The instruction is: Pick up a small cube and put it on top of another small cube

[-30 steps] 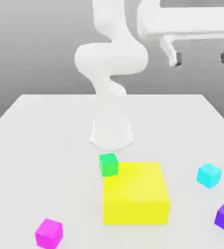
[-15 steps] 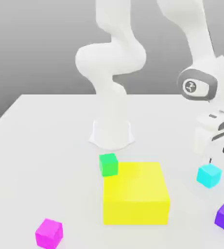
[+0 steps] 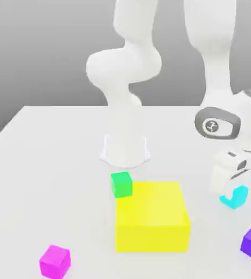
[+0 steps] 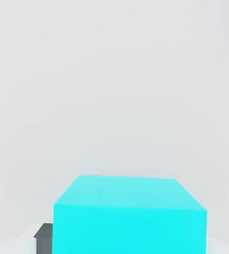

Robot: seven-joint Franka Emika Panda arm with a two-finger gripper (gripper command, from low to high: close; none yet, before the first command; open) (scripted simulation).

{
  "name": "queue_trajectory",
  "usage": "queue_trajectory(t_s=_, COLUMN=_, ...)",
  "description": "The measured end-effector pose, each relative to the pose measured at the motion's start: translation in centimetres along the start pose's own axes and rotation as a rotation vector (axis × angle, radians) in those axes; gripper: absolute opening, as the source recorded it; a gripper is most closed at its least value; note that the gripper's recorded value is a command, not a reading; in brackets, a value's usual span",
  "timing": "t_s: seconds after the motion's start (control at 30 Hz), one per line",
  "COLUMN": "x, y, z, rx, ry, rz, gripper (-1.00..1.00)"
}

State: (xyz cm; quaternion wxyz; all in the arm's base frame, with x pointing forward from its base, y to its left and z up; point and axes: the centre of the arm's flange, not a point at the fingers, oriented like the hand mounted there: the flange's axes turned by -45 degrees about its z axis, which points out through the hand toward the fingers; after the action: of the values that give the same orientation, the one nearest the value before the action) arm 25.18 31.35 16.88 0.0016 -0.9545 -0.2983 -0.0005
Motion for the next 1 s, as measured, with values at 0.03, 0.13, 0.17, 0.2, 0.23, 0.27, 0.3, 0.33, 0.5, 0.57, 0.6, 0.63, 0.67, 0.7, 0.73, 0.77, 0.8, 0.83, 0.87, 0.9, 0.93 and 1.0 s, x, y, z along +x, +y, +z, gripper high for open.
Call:
queue_trajectory(t_s=0.03, x=0.0, y=0.0, z=-1.0, rx=-0.001, ry=0.000, rz=0.000, gripper=-1.00)
queue_trajectory(t_s=0.13, x=0.3, y=3.6, z=-3.7, rx=-0.017, ry=0.001, rz=0.087, gripper=-1.00)
queue_trajectory(t_s=0.17, x=0.2, y=5.0, z=-4.6, rx=-0.024, ry=0.001, rz=0.122, gripper=-1.00)
queue_trajectory(t_s=0.2, x=0.1, y=6.8, z=-5.4, rx=-0.030, ry=0.002, rz=0.169, gripper=-1.00)
queue_trajectory(t_s=0.23, x=0.0, y=8.9, z=-6.2, rx=-0.036, ry=0.002, rz=0.226, gripper=-1.00)
queue_trajectory(t_s=0.27, x=-0.3, y=10.5, z=-7.0, rx=-0.041, ry=0.002, rz=0.269, gripper=-1.00)
queue_trajectory(t_s=0.3, x=-0.7, y=12.1, z=-7.8, rx=-0.045, ry=0.002, rz=0.314, gripper=-1.00)
queue_trajectory(t_s=0.33, x=-1.2, y=13.7, z=-8.6, rx=-0.048, ry=0.001, rz=0.362, gripper=-1.00)
queue_trajectory(t_s=0.5, x=-5.0, y=21.5, z=-12.1, rx=-0.048, ry=-0.002, rz=0.611, gripper=-1.00)
queue_trajectory(t_s=0.57, x=-7.0, y=24.1, z=-13.3, rx=-0.041, ry=-0.003, rz=0.711, gripper=-1.00)
queue_trajectory(t_s=0.6, x=-8.1, y=25.3, z=-13.9, rx=-0.035, ry=-0.003, rz=0.760, gripper=-1.00)
queue_trajectory(t_s=0.63, x=-9.3, y=26.4, z=-14.5, rx=-0.029, ry=-0.003, rz=0.809, gripper=-1.00)
queue_trajectory(t_s=0.67, x=-10.5, y=27.4, z=-15.0, rx=-0.022, ry=-0.002, rz=0.858, gripper=-1.00)
queue_trajectory(t_s=0.7, x=-11.7, y=28.3, z=-15.5, rx=-0.014, ry=-0.001, rz=0.905, gripper=-1.00)
queue_trajectory(t_s=0.73, x=-12.7, y=29.0, z=-15.7, rx=-0.007, ry=0.000, rz=0.945, gripper=-1.00)
queue_trajectory(t_s=0.77, x=-13.2, y=29.4, z=-15.3, rx=-0.003, ry=0.000, rz=0.965, gripper=-1.00)
queue_trajectory(t_s=0.8, x=-13.4, y=29.6, z=-14.5, rx=-0.001, ry=0.001, rz=0.975, gripper=-1.00)
queue_trajectory(t_s=0.83, x=-13.5, y=29.7, z=-13.6, rx=-0.001, ry=0.001, rz=0.980, gripper=-1.00)
queue_trajectory(t_s=0.87, x=-13.5, y=29.7, z=-12.7, rx=-0.001, ry=0.001, rz=0.982, gripper=-1.00)
queue_trajectory(t_s=0.9, x=-13.6, y=29.8, z=-11.7, rx=-0.001, ry=0.001, rz=0.984, gripper=-1.00)
queue_trajectory(t_s=0.93, x=-13.7, y=29.7, z=-10.6, rx=-0.002, ry=0.001, rz=0.984, gripper=-1.00)
queue_trajectory(t_s=1.0, x=-13.7, y=29.7, z=-9.9, rx=-0.002, ry=0.001, rz=0.984, gripper=1.00)
